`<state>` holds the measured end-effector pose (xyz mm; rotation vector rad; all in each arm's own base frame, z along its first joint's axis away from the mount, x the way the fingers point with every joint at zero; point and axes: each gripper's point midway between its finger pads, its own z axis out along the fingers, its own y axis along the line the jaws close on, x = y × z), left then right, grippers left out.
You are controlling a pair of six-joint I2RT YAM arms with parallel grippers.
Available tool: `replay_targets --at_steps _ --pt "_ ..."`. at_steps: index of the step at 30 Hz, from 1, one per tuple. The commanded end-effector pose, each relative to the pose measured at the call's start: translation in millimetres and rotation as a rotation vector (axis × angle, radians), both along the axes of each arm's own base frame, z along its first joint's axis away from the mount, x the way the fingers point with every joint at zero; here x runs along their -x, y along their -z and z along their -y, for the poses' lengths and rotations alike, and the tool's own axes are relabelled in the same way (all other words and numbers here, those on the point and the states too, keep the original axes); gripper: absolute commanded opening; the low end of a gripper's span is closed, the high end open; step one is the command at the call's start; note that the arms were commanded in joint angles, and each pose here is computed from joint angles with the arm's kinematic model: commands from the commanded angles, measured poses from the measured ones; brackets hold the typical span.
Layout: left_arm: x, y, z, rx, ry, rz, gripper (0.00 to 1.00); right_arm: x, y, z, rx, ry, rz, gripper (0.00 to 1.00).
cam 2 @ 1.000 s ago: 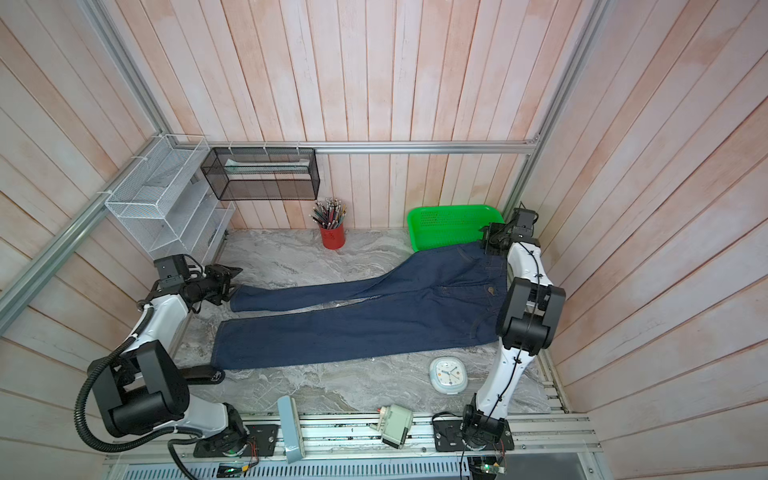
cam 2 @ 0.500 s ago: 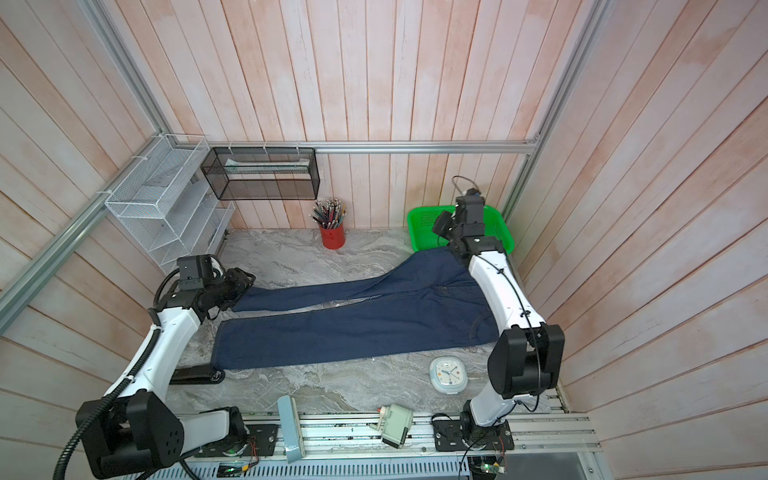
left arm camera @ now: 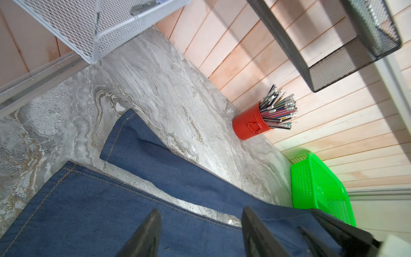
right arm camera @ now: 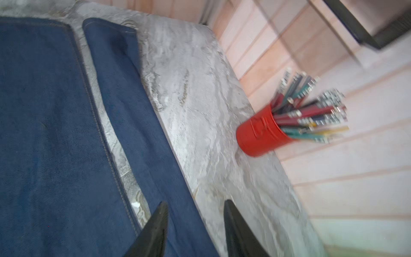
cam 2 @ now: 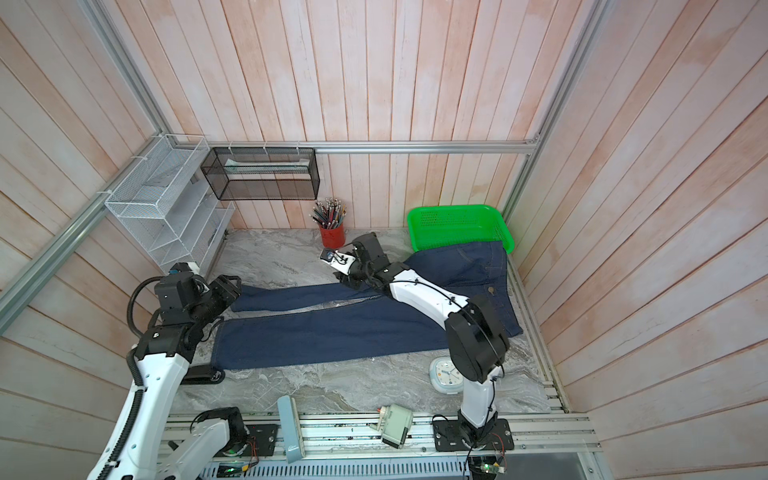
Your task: Fold and stack the trousers
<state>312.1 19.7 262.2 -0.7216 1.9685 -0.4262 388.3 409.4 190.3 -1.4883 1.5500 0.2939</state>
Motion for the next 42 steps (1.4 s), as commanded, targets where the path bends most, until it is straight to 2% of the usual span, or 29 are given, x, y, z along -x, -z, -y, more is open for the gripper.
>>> replay_targets --at_steps 1,12,20,26,30,42 --pt "10 -24 -11 0.004 -0.078 0.065 0.61 30 43 -37 0.158 -0.194 0.001 0.46" --pt "49 -53 -16 0.016 -0.15 0.17 0.66 51 74 -151 0.161 -0.354 0.05 0.53" --pt "58 -57 -15 0.019 -0.15 0.182 0.68 44 106 -197 0.173 -0.33 0.084 0.62" --pt "59 -57 -14 0.019 -0.147 0.181 0.68 44 127 -211 0.169 -0.31 0.128 0.7" --pt "60 -59 -15 0.013 -0.149 0.182 0.68 33 136 -215 0.16 -0.264 0.162 0.72" --pt "59 -59 -15 0.008 -0.148 0.179 0.68 35 162 -217 0.161 -0.273 0.142 0.63"
